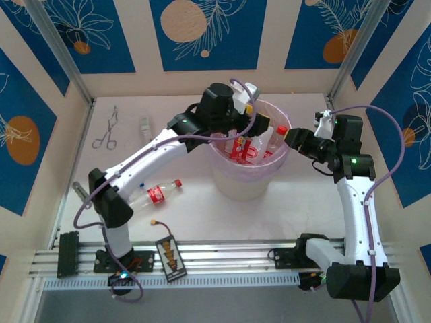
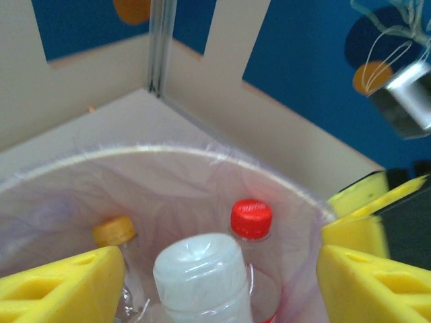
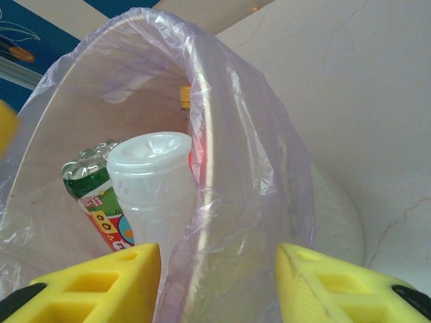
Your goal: Put the plastic bottles in the bin
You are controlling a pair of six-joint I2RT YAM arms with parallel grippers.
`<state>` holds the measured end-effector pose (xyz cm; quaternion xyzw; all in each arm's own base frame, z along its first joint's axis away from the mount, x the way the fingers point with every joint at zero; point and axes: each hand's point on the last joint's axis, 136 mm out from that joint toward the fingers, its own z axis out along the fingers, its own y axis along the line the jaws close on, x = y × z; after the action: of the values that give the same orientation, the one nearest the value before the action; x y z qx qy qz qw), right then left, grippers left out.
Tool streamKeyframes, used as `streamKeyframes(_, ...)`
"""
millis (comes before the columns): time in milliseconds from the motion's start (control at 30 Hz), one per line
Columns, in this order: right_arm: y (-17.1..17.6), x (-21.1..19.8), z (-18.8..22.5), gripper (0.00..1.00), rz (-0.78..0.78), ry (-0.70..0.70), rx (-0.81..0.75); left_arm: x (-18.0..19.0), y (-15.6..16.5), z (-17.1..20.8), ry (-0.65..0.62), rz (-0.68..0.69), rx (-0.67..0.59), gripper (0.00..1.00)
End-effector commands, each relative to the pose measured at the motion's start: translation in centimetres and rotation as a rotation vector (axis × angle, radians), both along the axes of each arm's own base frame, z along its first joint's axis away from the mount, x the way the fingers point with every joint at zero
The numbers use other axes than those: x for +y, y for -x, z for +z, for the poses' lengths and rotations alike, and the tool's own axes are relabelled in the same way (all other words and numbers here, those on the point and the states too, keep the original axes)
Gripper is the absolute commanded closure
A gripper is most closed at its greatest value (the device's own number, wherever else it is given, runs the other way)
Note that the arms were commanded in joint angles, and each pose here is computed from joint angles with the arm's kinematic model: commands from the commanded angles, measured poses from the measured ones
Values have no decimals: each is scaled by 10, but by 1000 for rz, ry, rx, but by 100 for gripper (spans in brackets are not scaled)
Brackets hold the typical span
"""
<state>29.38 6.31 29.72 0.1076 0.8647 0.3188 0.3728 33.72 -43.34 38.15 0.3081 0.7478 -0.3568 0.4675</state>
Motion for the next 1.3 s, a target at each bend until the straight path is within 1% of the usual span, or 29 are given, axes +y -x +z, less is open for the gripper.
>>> streamKeyframes(0,0,4,9,51,24,-3,-18,36,-6,45,59,73,-85,23)
streamKeyframes(100,-1,4,9,51,26,-1,-17,72,-16,35,22,154,-47,23)
streamKeyframes(233,-3,3,10,51,27,5,-20,139,-24,12,-31,320,45,22)
streamKeyframes(300,-4,3,9,51,28,7,-18,183,-25,-12,-57,465,119,22)
streamKeyframes(367,-6,2,7,51,30,11,-14,228,-17,-46,-131,605,192,22)
streamKeyframes(433,-8,1,6,51,31,19,-11,266,-5,-77,-210,712,277,21)
streamKeyframes(467,-9,1,5,51,33,22,-9,283,0,-91,-232,749,326,20)
streamKeyframes(533,-8,1,5,51,39,26,-9,304,10,-118,-277,794,396,19)
streamKeyframes(567,-8,1,5,51,41,30,-8,314,12,-131,-293,816,421,17)
streamKeyframes(633,-9,2,4,51,48,29,-11,329,6,-151,-287,846,463,16)
streamKeyframes(700,-8,4,4,51,57,17,-7,340,-9,-168,-272,877,490,15)
streamKeyframes(800,-4,6,1,51,60,4,-3,352,-42,-188,-275,920,497,12)
streamKeyframes(900,-1,6,1,51,57,2,-10,368,-84,-212,-306,978,488,3)
streamKeyframes(967,-1,6,0,51,61,4,-7,374,-117,-232,-303,974,521,0)
streamKeyframes(1067,0,6,-2,51,63,7,0,381,-156,-259,-348,962,567,0)
streamKeyframes(1133,1,5,-1,51,55,5,-2,386,-175,-272,-387,966,573,0)
streamKeyframes(1267,0,2,-2,51,37,1,6,394,-201,-286,-445,975,572,0)
